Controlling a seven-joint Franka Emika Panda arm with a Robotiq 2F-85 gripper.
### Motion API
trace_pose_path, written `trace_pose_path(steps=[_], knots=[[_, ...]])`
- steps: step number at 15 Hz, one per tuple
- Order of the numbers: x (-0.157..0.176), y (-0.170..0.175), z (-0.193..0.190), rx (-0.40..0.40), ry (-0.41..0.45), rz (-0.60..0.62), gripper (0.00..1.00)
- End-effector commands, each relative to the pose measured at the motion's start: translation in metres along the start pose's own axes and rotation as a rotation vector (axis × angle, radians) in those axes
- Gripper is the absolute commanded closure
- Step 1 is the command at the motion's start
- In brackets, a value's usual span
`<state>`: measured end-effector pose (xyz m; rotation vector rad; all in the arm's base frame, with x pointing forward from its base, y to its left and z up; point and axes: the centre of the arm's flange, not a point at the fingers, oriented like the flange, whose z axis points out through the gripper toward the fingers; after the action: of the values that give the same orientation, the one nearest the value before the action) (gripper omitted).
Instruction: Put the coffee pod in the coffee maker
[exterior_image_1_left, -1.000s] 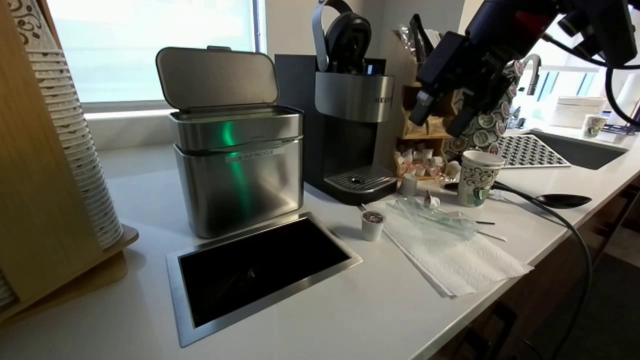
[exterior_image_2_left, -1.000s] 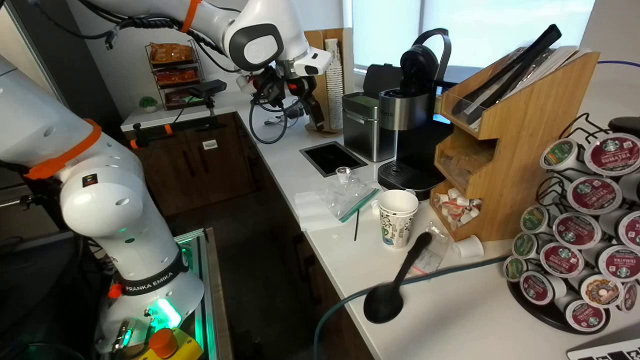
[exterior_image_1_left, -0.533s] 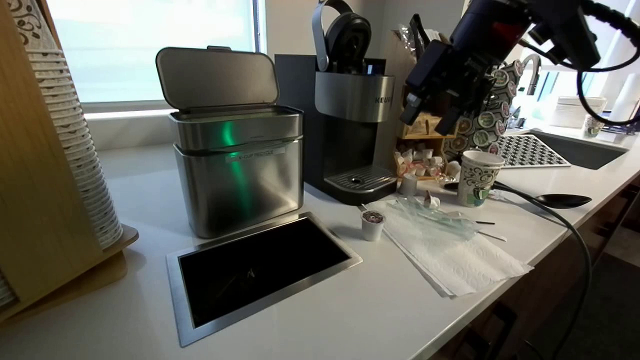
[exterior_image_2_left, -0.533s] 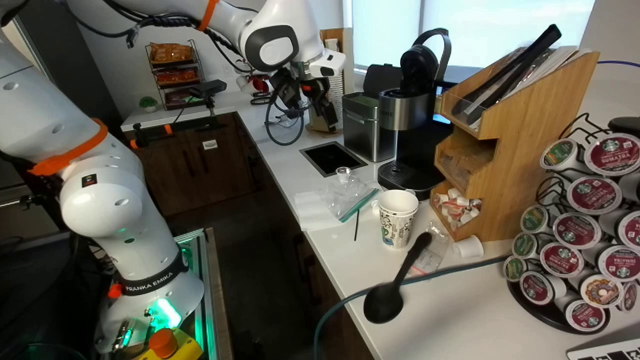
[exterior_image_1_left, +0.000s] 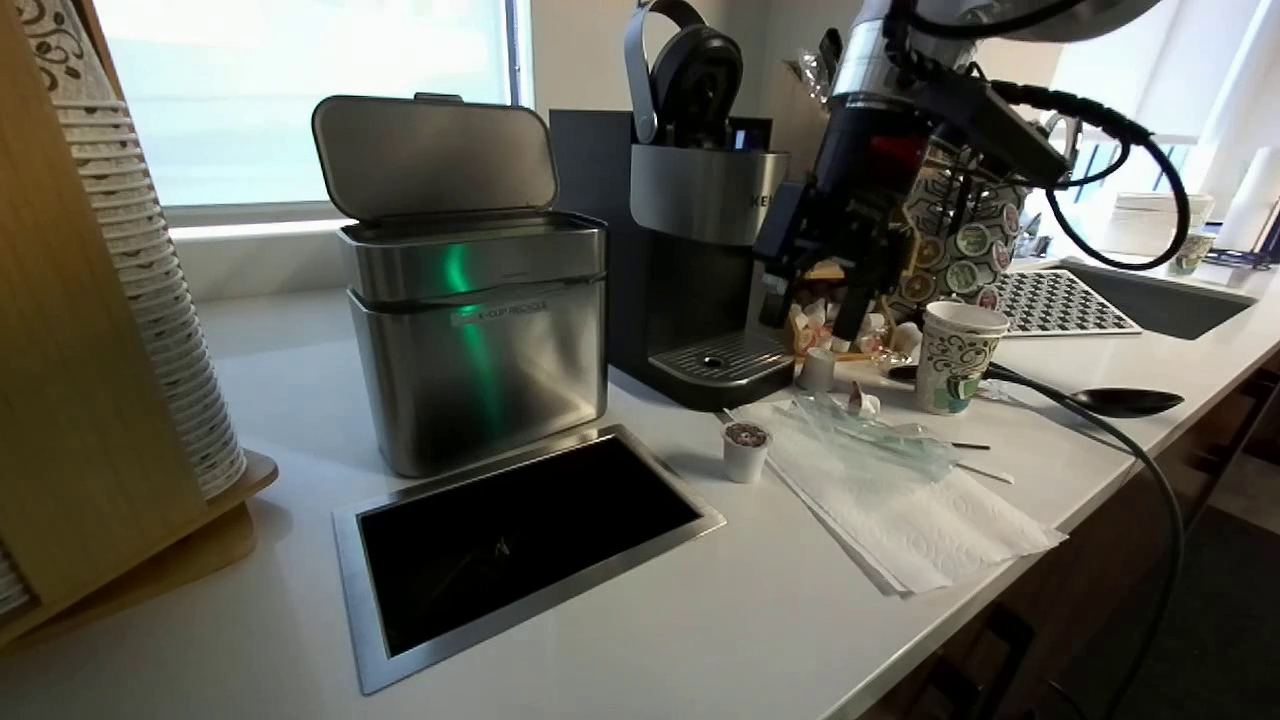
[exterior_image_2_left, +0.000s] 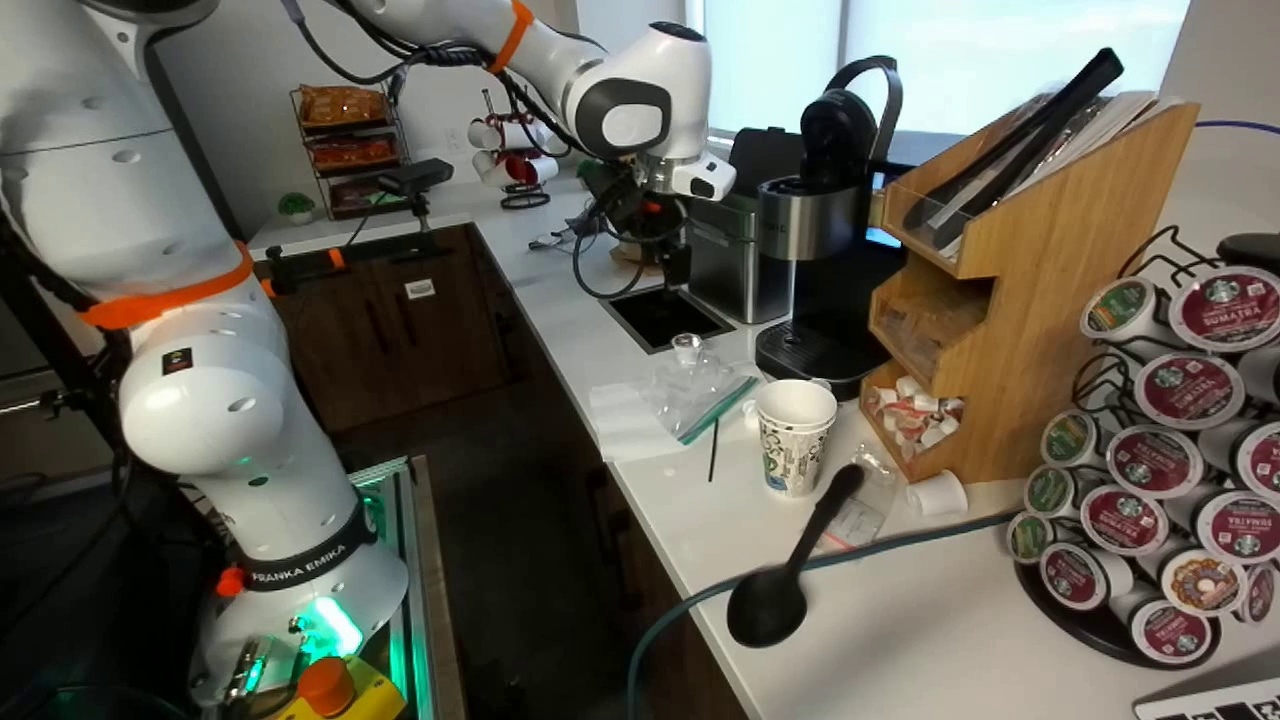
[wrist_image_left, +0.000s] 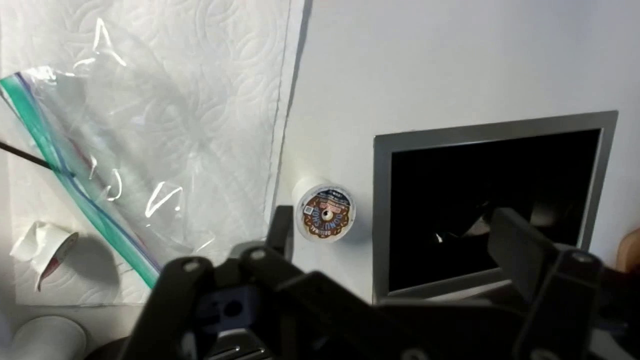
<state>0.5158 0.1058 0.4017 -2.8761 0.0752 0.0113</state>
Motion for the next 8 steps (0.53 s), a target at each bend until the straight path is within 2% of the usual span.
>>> trace_pose_path(steps=[1, 3, 8], knots=[[0.001, 0.000, 0.002, -0.001, 0.000, 0.000, 0.00], [0.001, 0.000, -0.002, 0.001, 0.006, 0.000, 0.00], [0.028, 0.003, 0.029, -0.037, -0.068, 0.013, 0.00]])
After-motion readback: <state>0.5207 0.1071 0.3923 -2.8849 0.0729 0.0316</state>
